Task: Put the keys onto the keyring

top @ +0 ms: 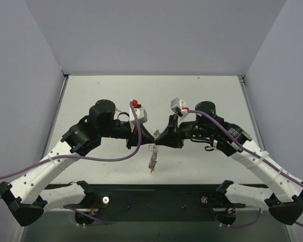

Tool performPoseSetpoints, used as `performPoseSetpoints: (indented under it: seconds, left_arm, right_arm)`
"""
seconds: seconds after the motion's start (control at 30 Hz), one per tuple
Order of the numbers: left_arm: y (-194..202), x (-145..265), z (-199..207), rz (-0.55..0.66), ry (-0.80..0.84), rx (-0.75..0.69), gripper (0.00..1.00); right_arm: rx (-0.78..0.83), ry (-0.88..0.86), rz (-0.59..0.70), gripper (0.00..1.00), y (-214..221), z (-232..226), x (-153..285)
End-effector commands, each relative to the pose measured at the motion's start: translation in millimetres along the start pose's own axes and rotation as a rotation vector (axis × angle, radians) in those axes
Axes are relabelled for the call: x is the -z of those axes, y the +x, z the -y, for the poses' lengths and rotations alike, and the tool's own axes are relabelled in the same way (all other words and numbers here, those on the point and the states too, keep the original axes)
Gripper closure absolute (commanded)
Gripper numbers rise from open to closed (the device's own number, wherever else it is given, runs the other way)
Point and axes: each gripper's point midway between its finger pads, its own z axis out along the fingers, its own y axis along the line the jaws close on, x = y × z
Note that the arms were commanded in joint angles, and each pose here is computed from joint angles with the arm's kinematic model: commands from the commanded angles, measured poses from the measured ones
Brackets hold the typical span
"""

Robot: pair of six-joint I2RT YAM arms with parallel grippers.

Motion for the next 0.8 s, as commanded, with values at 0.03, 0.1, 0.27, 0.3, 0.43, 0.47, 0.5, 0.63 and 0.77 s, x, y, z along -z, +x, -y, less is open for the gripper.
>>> performPoseSetpoints:
  seconds: [0.03, 0.1, 0.27, 0.3, 0.43, 0.47, 0.5, 0.63, 0.77]
  left_arm:
    - [-10.4, 2.3, -1.5, 0.007, -0.015, -0.037, 1.0]
    - [-8.8, 1.3, -2.8, 0.001, -0.019, -0.035, 1.0]
    - [-13.6, 2.2, -5.9, 0.042, -0.045, -0.062, 1.0]
    - [-6.2, 0.2, -8.8, 0.042, -0.057, -0.047, 1.0]
    - [-8.0, 1.7, -12.0, 0.154, -0.093, -0.082, 1.0]
    - [-22.2, 7.3, -9.1, 0.229, -0.1, -0.14, 1.0]
    - [-23.7, 8.4, -6.8, 0.259, -0.097, -0.124, 1.0]
    - [-26.0, 13.3, 3.7, 0.395, -0.066, -0.17, 1.0]
    - [-41.2, 19.8, 18.8, 0.542, -0.002, -0.205, 1.0]
  right_arm:
    - [0.103, -0.051, 0.111, 1.0, -37.5, -16.8, 7.3]
    - [0.105, -0.051, 0.112, 1.0, -37.5, -16.6, 7.1]
    - [0.114, 0.009, 0.136, 1.0, -42.2, -8.8, 10.4]
    - [0.111, 0.043, 0.152, 0.89, -44.7, -3.9, 12.2]
    - [0.11, 0.241, 0.361, 0.61, -71.8, 18.1, 41.6]
    - [0.094, 0.253, 0.401, 0.56, -75.8, 18.0, 47.3]
    - [0.091, 0.287, 0.438, 0.44, -79.0, 21.7, 54.2]
    - [0.112, 0.286, 0.505, 0.28, -88.5, 16.3, 66.7]
    - [0.108, 0.226, 0.471, 0.18, -84.3, 10.2, 58.7]
